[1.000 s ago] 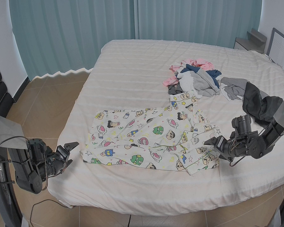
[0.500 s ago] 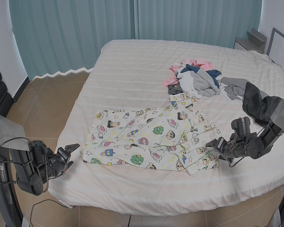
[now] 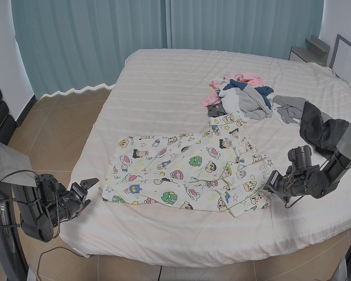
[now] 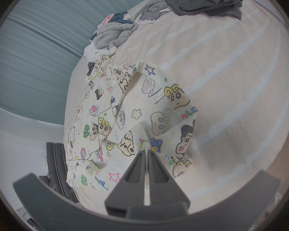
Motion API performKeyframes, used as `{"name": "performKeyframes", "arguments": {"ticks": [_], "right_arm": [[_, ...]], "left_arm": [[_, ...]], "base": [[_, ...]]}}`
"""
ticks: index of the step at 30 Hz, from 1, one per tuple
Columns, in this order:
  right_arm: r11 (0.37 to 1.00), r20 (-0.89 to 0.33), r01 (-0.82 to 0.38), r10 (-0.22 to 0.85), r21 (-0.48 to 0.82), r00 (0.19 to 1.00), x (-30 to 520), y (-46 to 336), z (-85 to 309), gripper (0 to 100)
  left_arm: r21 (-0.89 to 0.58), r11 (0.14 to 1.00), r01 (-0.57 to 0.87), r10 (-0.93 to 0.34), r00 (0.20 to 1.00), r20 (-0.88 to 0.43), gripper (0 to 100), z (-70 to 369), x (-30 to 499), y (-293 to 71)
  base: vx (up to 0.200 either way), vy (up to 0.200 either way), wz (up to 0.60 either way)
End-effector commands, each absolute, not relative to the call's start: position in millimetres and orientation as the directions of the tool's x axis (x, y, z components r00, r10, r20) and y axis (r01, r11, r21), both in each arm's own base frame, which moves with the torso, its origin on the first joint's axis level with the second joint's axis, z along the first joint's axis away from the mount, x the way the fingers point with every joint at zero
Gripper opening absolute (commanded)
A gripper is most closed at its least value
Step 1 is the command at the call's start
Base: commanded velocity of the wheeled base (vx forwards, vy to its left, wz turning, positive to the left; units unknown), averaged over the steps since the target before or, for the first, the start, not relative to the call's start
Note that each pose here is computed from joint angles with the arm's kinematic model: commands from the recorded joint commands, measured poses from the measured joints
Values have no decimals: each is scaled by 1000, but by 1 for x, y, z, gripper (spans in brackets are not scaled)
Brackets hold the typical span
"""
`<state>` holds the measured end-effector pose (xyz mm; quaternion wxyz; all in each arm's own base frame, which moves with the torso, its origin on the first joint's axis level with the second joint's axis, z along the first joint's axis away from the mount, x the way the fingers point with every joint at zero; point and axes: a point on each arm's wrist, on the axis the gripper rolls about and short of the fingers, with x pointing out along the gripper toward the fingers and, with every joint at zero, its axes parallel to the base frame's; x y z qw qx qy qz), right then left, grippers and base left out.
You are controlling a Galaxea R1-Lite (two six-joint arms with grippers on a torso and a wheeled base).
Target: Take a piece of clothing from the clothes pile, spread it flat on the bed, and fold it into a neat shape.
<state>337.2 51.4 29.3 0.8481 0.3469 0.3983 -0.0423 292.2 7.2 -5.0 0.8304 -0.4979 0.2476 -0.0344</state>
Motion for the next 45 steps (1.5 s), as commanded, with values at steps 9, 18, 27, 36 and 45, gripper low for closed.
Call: {"name": "performKeyframes", "arguments": {"ticks": [9, 18, 27, 36, 45], "right_arm": [[769, -735, 356, 208, 530, 645, 294, 52, 38, 0], [751, -737, 392, 182, 531, 651, 285, 48, 8, 0], [752, -694, 350, 192, 558, 693, 276, 49, 4, 100], [762, -539, 175, 256, 623, 803, 265, 60, 63, 100], [891, -584, -172, 410, 419, 700, 250, 140, 74, 100]], "left_arm": [[-845, 503, -180, -302, 880, -367, 100, -4, 292, 7], [-845, 502, -184, -304, 877, -372, 100, -5, 291, 7], [-845, 502, -184, -304, 877, -372, 100, -5, 291, 7], [-845, 502, -184, -304, 877, -372, 100, -5, 291, 7], [-845, 502, -184, -304, 877, -372, 100, -5, 291, 7]], "base": [[0, 0, 0], [0, 0, 0], [0, 0, 0], [0, 0, 0], [0, 0, 0]]}}
